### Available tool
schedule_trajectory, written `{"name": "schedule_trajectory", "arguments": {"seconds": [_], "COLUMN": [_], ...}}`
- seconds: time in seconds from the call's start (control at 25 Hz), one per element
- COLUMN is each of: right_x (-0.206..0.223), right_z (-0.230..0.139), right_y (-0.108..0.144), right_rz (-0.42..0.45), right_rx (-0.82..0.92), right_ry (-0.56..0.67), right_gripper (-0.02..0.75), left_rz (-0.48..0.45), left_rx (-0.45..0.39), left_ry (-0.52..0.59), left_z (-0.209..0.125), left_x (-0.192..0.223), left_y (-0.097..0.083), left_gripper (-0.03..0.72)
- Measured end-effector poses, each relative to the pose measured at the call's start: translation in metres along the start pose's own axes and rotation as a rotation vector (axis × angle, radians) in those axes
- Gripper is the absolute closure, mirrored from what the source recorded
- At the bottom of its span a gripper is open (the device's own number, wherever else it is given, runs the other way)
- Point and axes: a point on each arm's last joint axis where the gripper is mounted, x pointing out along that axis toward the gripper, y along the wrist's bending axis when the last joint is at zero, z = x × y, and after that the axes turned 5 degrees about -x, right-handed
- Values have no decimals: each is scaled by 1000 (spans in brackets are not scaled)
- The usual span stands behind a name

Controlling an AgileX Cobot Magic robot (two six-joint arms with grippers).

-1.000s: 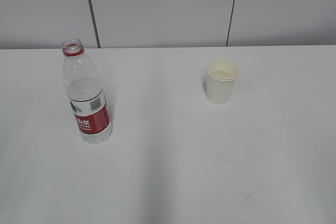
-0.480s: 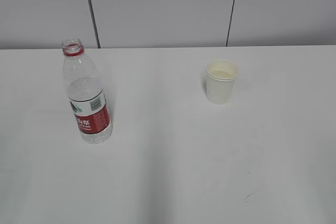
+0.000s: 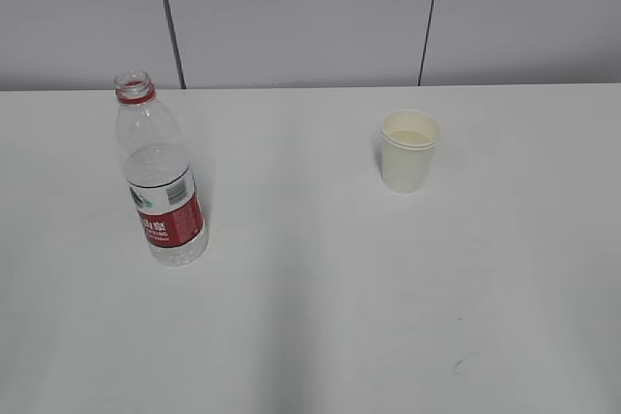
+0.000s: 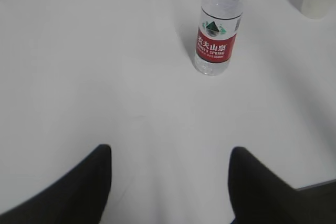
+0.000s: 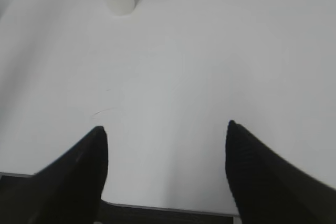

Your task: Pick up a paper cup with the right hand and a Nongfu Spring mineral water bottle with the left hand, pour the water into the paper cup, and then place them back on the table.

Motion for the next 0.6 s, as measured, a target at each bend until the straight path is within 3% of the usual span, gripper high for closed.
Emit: {"name": "schedule_trajectory", "arguments": {"seconds": [0.6], "right_x": [0], "right_z": [0], "right_y": [0], "right_rz": [-12], "right_rx": [9], "right_ry": [1], "right_gripper": [218], "left_rz": [0], "left_rx": [0], "left_ry": [0], "left_z": [0], "left_x": [0], "left_y": [0], "left_gripper": [249]}}
